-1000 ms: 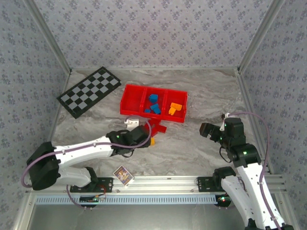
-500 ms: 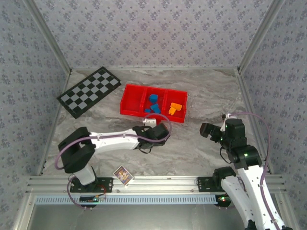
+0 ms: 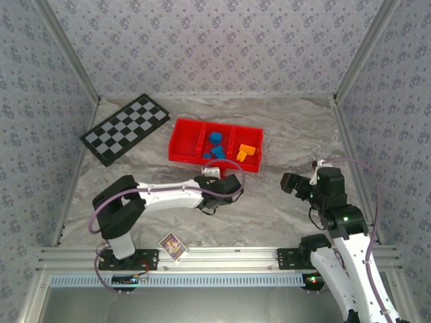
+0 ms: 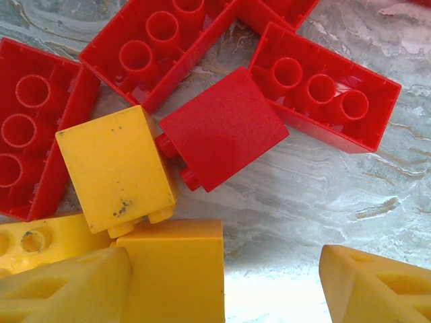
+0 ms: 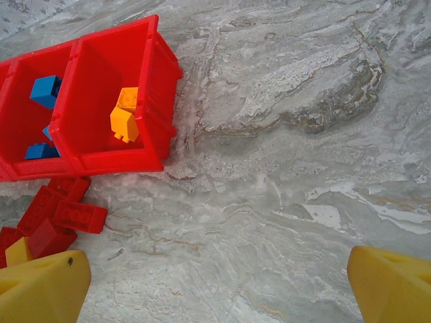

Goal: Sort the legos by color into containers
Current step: Pick up the lego from the middle-left of the table.

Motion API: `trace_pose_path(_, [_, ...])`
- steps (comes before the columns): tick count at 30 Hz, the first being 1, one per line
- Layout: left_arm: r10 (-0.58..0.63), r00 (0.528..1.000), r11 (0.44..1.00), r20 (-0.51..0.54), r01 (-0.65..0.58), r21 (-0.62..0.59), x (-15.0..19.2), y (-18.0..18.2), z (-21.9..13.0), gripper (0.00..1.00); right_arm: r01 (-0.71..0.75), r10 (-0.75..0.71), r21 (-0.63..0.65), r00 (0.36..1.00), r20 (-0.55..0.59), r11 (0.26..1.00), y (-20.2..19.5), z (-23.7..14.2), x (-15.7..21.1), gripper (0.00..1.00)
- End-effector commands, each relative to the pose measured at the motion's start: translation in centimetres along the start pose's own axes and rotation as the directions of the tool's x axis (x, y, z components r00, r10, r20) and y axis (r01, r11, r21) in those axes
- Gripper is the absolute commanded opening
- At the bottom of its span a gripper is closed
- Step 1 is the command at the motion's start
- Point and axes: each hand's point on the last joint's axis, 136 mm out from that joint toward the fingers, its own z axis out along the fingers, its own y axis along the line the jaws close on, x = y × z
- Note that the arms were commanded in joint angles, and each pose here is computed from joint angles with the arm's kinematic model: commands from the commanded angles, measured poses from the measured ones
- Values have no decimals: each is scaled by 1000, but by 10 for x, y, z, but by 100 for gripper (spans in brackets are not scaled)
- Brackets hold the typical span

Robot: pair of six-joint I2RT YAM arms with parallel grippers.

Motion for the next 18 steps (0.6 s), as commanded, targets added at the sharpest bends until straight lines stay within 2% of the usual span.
trace_pose_path(1, [16,1000,997,-24,-18,-71,12,15,4,74,4,-4,-20,1000,8,1000,3,-1,-1,100])
trace_pose_path(10, [73,994,989,78,-62,-135,-5,25,-27,79,5,-5,-22,1000,6,1000,4,0,-1,100])
trace_pose_path(18, [77,995,990,60,-69,-119,1,18,-21,79,5,-5,-23,1000,5,1000,4,0,-1,100])
